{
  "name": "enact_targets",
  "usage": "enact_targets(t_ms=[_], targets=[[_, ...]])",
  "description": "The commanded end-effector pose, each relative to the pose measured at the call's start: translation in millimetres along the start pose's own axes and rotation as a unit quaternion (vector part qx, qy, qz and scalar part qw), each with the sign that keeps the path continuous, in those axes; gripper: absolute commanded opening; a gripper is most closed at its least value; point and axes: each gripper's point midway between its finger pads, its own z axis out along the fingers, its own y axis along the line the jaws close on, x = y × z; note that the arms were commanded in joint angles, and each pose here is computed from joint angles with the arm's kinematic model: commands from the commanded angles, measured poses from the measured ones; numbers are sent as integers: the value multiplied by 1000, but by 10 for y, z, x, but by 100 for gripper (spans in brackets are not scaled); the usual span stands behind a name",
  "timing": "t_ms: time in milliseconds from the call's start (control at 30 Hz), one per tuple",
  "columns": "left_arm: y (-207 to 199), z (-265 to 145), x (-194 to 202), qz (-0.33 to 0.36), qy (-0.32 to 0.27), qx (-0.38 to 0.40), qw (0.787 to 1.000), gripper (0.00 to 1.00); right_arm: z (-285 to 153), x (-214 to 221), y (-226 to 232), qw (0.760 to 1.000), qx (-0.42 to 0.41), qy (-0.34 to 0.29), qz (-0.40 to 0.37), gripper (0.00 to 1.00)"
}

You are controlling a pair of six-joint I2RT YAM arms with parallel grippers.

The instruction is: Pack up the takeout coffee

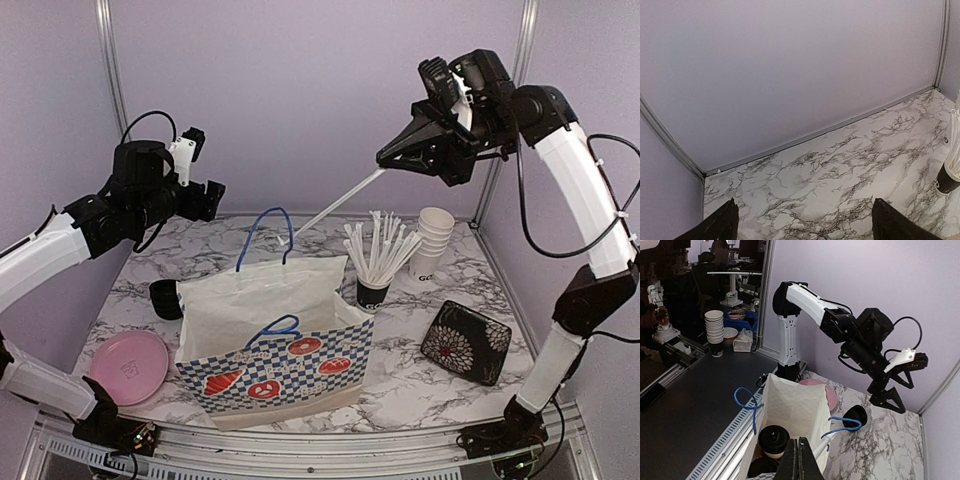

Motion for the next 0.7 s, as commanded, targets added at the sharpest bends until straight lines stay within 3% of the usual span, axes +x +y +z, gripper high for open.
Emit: enact_targets(t_ms=[0, 333, 500, 667], targets=[[33, 57, -1, 6, -6, -11, 1000, 93, 237, -86, 295, 998, -59, -14, -2, 0], [14, 38, -12, 4, -9, -4, 1000, 93, 990, 315, 281, 992, -121, 32, 33, 0], [6, 24, -27, 1, -11, 0, 1000, 93, 1017, 394, 136, 994, -85, 60, 22, 0], [-28, 36, -18, -1, -10, 9, 1000, 93, 1139, 567, 94, 990, -107, 54, 73, 0]])
